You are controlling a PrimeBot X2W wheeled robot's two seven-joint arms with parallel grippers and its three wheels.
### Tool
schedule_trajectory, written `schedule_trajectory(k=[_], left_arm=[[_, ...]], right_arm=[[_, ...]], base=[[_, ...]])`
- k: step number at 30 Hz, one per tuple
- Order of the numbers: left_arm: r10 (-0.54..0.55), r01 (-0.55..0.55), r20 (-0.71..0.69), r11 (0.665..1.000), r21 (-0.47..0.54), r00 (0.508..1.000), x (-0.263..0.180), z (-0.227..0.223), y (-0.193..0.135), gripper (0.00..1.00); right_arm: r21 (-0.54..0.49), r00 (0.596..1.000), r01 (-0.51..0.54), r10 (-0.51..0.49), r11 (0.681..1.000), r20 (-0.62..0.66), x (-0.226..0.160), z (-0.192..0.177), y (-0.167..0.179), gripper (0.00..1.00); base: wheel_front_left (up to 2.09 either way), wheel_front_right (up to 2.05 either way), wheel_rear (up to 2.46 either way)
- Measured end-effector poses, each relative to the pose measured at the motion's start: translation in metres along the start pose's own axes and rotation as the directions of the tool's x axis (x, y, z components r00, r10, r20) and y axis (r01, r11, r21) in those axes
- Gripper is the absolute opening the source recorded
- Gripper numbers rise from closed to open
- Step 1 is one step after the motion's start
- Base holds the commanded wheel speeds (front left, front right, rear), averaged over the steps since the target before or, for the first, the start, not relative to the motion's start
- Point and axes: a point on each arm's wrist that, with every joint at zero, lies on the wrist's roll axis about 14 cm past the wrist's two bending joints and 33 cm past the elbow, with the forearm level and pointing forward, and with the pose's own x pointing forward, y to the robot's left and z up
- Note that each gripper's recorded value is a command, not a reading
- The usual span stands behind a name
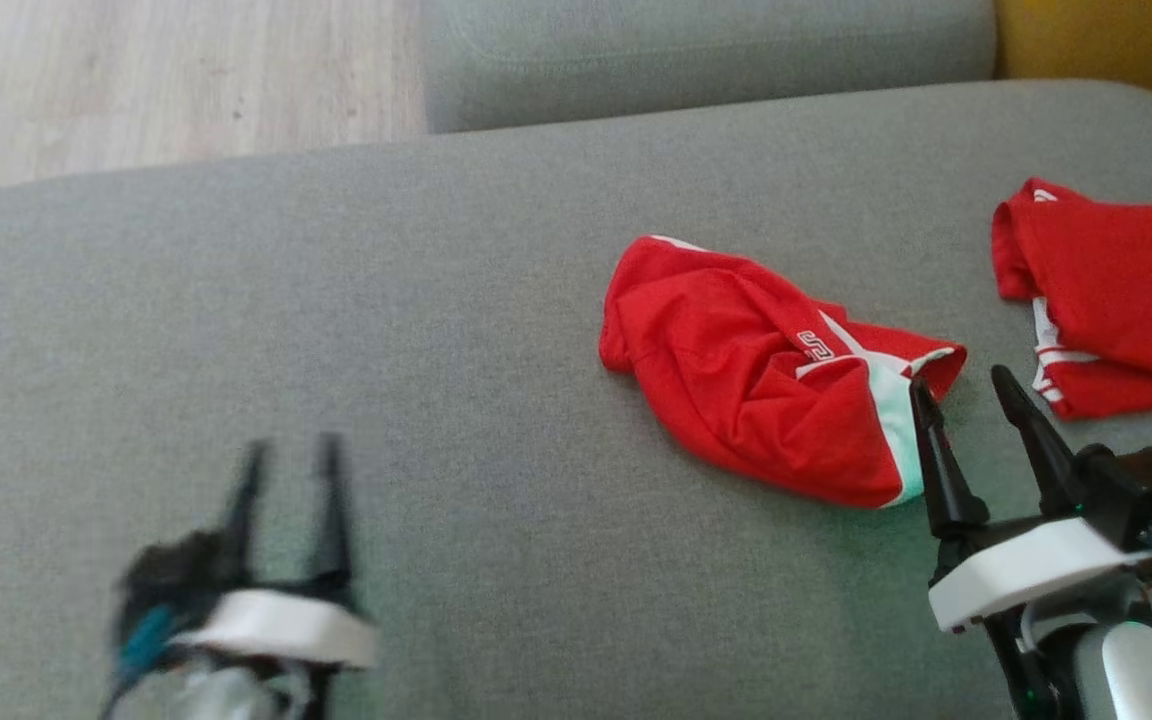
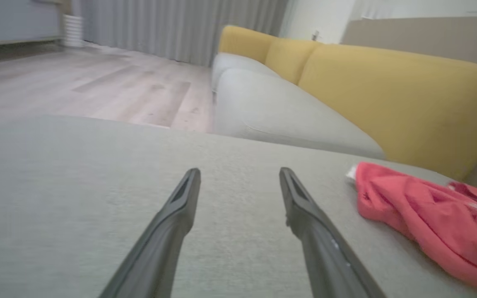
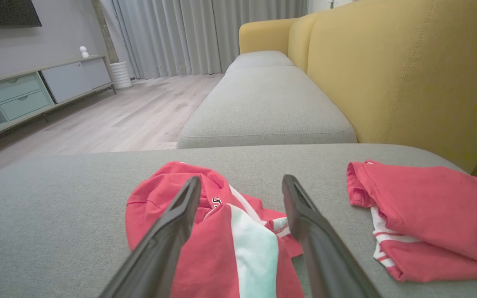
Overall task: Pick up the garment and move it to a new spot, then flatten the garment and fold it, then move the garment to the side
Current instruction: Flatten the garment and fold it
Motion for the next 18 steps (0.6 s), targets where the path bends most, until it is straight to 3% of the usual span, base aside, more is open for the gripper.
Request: schedule_trajectory(k=[3,8,18], left_arm=[[-0.158,0.157,-0.122,0.987,-0.022,0.98,0.016,-0.029,-0.049,1.0],[-0.365,0.369,-0.241,0.929,-0.029,0.899,0.056,-0.051,-0.124,1.0],[-0.467,0.491,-0.413,0.87,-0.055,0.782,0.095,-0.104,-0.166,1.0]], right_arm=[[0.007,1.0,0.0,0.0,1.0,-0.021,0.004,-0.007,0.0,1.0],[0.012,1.0,-0.006,0.007,1.0,-0.027,0.018,-0.009,0.002,1.0],[0.031,0.995,0.093,-0.091,0.995,-0.043,0.016,-0.022,-0.029,1.0]], base=[[0.0,0.0,0.0],[0.0,0.0,0.0],[0.0,0.0,0.0]])
